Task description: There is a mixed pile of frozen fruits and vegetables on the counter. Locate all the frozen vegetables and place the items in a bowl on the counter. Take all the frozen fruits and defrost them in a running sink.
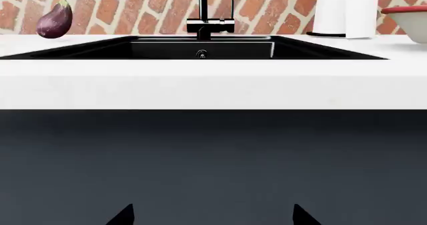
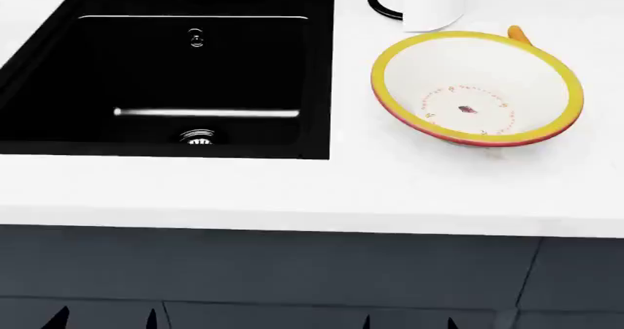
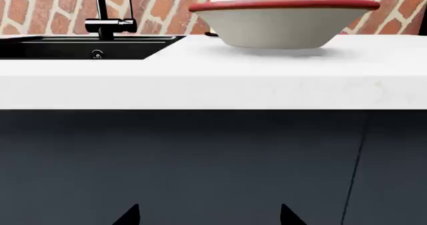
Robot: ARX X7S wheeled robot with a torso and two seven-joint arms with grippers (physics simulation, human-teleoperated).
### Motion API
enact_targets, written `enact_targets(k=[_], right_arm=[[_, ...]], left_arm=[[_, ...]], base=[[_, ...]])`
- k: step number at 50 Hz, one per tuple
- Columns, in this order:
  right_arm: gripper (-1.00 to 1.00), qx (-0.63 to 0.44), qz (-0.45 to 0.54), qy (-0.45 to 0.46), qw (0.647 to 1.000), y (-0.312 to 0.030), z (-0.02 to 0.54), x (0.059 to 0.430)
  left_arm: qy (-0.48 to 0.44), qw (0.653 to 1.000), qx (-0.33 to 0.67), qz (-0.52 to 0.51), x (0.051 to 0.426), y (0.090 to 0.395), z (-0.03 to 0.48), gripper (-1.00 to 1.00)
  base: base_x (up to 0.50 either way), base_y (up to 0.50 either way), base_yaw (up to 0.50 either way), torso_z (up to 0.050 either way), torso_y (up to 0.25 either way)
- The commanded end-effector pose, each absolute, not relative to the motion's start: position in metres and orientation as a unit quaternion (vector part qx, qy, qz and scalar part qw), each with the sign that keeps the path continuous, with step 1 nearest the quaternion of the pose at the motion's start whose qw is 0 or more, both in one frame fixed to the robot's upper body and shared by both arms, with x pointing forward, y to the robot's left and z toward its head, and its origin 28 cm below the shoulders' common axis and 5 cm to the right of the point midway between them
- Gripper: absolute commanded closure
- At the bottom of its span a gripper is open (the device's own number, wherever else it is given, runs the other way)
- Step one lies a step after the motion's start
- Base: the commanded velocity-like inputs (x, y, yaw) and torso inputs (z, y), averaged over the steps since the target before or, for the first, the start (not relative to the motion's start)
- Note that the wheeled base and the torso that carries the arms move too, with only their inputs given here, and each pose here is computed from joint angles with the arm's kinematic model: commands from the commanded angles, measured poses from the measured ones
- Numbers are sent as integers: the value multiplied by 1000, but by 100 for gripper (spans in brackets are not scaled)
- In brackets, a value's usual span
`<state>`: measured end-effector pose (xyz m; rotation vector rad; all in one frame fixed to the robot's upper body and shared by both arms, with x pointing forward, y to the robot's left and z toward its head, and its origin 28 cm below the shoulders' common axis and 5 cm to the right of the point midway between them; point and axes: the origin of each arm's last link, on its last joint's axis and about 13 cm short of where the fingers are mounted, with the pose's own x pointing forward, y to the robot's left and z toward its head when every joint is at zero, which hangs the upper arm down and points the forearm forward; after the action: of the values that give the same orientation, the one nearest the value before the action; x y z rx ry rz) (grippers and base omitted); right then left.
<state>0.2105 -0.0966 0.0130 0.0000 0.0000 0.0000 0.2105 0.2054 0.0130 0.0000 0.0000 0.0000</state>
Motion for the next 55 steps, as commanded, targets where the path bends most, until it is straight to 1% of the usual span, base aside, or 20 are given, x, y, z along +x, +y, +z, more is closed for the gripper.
enact_targets(k=[1,7,15,16,17,20,55], right_arm=[[-100,0,0,0,1000,-96,13,211],[-100,-2,0,4,1000,-96,13,211],[-100,-5,-1,4,1000,-96,13,210],[-100,-5,-2,3,1000,-96,13,210],[-100,-6,-2,3,1000,-96,13,210],[-100,-7,-3,2,1000,-96,13,210],[-100,-23,-5,-2,1000,-94,14,210]], left_arm=[[0,1000,0,0,210,205,14,-100],[2,1000,14,3,212,204,13,-100],[3,1000,4,2,213,203,14,-100],[-17,1000,-4,-7,210,204,15,-100],[-9,1000,-3,-5,209,205,15,-100],[-32,999,-5,-17,208,204,16,-100],[-27,1000,-2,-14,209,205,17,-100]], base=[[0,0,0,0,0],[0,0,0,0,0],[0,0,0,0,0],[0,0,0,0,0],[0,0,0,0,0],[0,0,0,0,0],[0,0,0,50,0]])
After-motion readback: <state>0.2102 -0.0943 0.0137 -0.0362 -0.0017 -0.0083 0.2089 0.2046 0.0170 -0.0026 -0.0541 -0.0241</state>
